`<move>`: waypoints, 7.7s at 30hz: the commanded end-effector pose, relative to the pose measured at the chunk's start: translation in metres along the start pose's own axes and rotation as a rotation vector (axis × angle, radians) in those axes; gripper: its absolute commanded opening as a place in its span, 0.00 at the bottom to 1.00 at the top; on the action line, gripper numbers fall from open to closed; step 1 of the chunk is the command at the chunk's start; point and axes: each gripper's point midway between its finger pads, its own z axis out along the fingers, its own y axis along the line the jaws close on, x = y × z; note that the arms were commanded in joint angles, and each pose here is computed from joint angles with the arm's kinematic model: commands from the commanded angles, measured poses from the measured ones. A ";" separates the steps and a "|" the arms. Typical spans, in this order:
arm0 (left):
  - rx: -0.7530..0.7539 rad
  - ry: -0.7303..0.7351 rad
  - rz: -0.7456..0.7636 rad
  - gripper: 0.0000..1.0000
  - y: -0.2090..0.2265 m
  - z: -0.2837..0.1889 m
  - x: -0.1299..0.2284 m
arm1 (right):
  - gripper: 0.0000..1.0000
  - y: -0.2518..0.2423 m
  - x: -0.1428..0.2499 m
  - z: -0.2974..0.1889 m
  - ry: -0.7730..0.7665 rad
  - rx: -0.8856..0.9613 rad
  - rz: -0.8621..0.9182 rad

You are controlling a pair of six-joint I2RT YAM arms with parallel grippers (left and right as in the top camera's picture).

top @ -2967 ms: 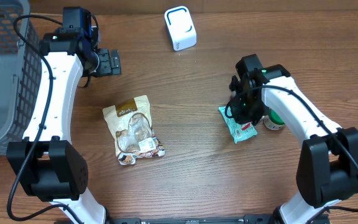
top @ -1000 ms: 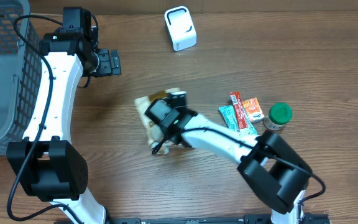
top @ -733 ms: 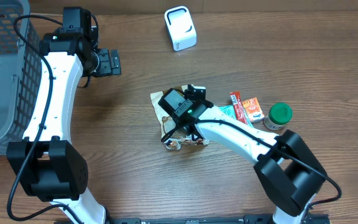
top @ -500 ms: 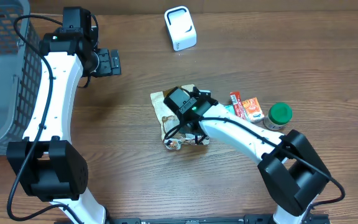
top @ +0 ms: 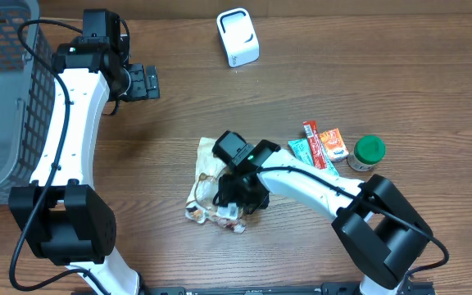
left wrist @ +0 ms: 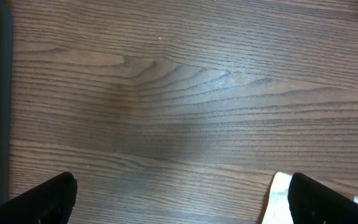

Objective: Scan the item barcode

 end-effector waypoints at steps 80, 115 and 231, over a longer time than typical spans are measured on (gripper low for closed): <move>-0.004 -0.023 -0.019 1.00 0.002 -0.005 -0.007 | 0.38 0.022 -0.071 -0.105 -0.283 -0.096 -0.143; 0.171 0.586 -0.050 0.19 -0.098 0.059 0.206 | 0.22 0.015 -0.058 -0.017 -0.270 -0.304 -0.101; 0.164 0.210 0.200 0.73 -0.111 0.114 0.146 | 0.84 -0.044 -0.130 -0.020 -0.133 -0.108 -0.128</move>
